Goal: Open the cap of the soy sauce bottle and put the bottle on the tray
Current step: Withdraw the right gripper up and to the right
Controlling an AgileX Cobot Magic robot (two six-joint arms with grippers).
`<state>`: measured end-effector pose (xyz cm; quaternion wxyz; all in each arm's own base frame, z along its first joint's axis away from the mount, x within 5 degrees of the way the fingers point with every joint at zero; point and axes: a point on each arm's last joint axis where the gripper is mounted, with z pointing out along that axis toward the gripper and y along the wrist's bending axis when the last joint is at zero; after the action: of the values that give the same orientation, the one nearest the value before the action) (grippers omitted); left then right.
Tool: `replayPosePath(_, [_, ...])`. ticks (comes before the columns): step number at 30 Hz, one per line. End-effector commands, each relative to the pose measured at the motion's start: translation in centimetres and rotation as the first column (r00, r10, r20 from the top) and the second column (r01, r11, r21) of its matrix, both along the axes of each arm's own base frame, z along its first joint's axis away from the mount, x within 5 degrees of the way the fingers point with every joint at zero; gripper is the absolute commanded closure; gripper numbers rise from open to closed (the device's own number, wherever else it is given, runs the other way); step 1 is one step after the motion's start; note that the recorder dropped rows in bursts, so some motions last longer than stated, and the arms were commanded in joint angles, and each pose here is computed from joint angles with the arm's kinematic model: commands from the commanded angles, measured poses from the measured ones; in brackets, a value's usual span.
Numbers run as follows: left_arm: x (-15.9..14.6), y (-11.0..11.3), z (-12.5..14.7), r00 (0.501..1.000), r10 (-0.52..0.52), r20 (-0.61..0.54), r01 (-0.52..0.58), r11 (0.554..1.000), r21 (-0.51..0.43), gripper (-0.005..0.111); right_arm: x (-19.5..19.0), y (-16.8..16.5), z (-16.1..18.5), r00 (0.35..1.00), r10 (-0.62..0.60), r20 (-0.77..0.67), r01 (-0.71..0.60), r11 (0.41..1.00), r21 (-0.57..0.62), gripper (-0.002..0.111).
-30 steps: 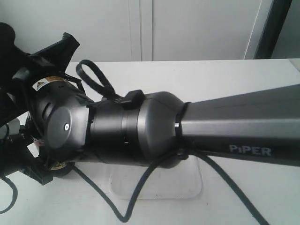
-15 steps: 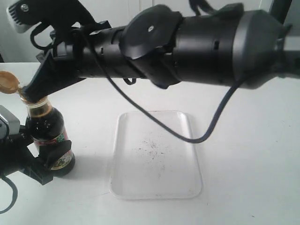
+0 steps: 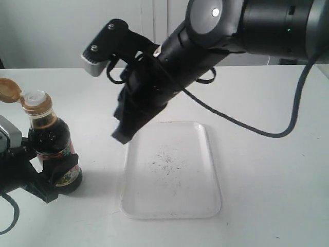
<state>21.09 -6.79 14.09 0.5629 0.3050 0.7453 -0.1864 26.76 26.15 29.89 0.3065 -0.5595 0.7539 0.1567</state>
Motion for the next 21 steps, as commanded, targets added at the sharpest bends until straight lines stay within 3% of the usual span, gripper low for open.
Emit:
replayPosePath(1, [-0.4,-0.1,-0.4,1.000,-0.018,-0.023,0.018,1.000,0.016,0.106,1.6,-3.8,0.5,0.978,-0.208,-0.011,0.206,0.972,-0.117,0.108])
replayPosePath(7, [-0.4,-0.1,-0.4,1.000,-0.017,-0.026,0.017,1.000,0.013,0.106,3.2,-9.5,1.8,0.863,-0.505,-0.005,0.495,0.848,-0.189,0.108])
replayPosePath(13, [-0.3,-0.1,-0.3,0.999,-0.007,-0.034,0.007,1.000,-0.001,0.107,3.4,-13.5,3.5,0.797,-0.604,0.022,0.595,0.778,-0.202,0.108])
replayPosePath(21, [-0.2,0.0,-0.3,0.999,0.014,-0.037,-0.015,1.000,-0.010,0.107,3.0,-19.1,4.0,0.678,-0.732,0.061,0.734,0.671,-0.108,0.108])
